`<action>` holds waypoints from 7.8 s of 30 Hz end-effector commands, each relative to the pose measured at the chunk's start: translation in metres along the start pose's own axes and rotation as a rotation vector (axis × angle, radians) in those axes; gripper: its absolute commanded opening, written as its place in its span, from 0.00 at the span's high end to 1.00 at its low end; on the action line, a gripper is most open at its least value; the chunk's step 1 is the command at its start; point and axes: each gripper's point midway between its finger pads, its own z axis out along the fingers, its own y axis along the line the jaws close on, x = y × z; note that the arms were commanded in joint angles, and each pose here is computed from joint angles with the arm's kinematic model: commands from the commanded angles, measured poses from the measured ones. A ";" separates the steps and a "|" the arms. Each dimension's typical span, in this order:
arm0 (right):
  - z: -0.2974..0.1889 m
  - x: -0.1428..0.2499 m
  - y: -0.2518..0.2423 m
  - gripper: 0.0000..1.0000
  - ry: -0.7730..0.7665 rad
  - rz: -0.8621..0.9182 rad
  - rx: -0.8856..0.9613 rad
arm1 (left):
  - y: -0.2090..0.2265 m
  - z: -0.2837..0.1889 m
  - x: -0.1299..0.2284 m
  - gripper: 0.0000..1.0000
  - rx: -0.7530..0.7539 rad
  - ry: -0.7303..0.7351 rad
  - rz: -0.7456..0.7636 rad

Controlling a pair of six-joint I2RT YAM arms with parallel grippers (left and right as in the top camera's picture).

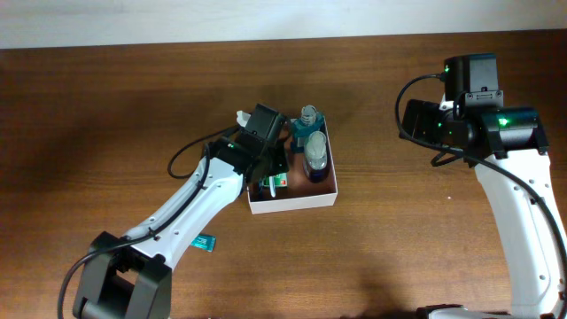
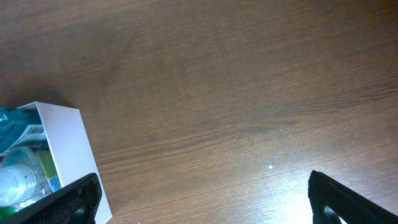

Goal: Pack container
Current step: 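Lower the toothbrush beside the Dettol bar and open the left gripper, then raise the left gripper out of the box toward the toothpaste, then lower the left gripper and close it on the Colgate toothpaste tube, then lift the Colgate tube and carry it right toward the box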

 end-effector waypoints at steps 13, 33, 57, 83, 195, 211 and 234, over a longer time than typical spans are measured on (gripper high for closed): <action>0.002 0.000 -0.003 0.02 0.003 0.006 0.012 | -0.009 0.026 0.008 0.95 -0.042 -0.029 0.024; 0.002 0.000 -0.003 0.02 0.003 0.006 0.012 | -0.012 0.041 0.021 0.91 -0.032 0.023 0.033; 0.002 0.000 -0.003 0.02 0.003 0.006 0.012 | -0.019 0.038 0.031 0.86 0.002 0.070 0.041; 0.002 0.000 -0.003 0.02 0.003 0.006 0.012 | 0.004 -0.080 -0.025 0.64 -0.085 -0.230 0.064; 0.002 0.000 -0.003 0.02 0.003 0.006 0.012 | 0.228 -0.005 0.140 0.56 -0.568 0.075 -0.739; 0.002 0.000 -0.003 0.02 0.003 0.006 0.012 | 0.233 -0.008 0.133 0.77 -0.589 0.052 -0.668; 0.002 0.000 -0.003 0.02 0.003 0.006 0.012 | 0.151 -0.088 -0.003 0.76 -0.197 -0.236 -0.223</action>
